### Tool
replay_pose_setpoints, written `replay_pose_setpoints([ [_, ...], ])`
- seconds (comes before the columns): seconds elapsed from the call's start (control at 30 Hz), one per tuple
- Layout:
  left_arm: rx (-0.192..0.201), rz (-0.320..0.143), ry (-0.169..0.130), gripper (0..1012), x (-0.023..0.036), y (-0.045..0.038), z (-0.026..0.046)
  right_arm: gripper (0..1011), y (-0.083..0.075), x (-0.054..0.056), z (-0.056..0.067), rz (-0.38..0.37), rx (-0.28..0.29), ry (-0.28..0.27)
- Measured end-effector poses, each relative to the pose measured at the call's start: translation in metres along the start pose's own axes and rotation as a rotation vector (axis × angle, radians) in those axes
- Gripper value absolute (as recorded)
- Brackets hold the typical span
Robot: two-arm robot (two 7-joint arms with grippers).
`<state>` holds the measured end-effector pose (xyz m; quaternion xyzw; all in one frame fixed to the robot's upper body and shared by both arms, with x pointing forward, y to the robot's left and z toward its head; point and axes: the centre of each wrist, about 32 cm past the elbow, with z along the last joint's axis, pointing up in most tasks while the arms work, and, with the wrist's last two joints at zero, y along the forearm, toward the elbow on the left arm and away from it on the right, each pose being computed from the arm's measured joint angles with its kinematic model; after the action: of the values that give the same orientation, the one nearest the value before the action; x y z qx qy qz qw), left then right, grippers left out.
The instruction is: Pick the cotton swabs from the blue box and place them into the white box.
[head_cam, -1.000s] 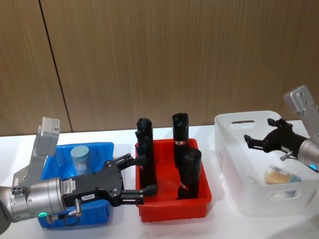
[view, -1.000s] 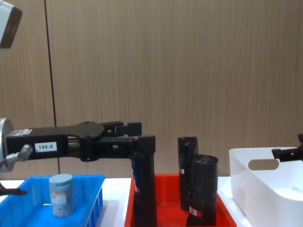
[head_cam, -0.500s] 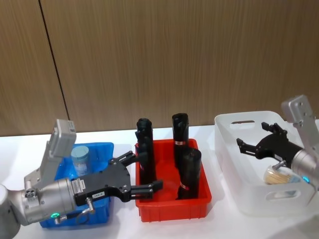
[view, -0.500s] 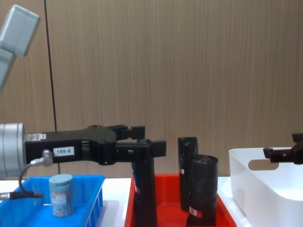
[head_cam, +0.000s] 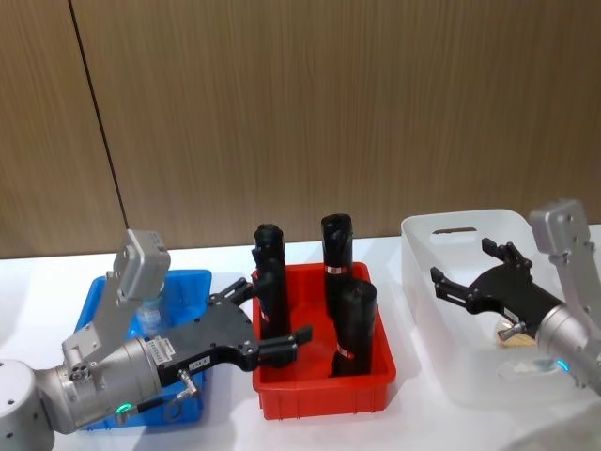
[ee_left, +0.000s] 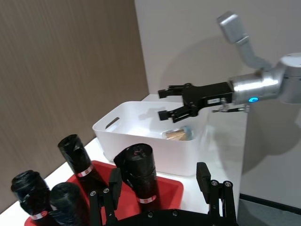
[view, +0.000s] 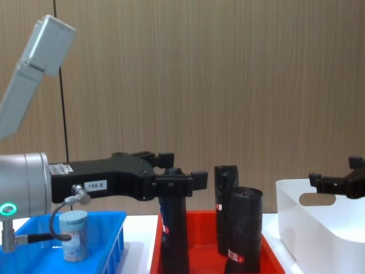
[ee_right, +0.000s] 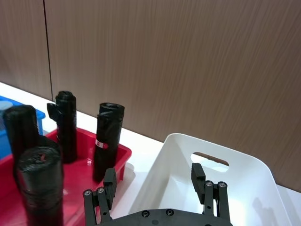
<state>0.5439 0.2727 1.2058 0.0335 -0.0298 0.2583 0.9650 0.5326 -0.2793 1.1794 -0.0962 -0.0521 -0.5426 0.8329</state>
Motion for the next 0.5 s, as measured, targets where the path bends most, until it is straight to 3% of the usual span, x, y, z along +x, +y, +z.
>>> replay_pose_setpoints([
  [0.5, 0.011, 0.153, -0.045, 1004, -0.0208, -0.0117, 0.0002, 1002, -0.031, -0.038, 0.005, -0.038, 0.083, 0.068],
])
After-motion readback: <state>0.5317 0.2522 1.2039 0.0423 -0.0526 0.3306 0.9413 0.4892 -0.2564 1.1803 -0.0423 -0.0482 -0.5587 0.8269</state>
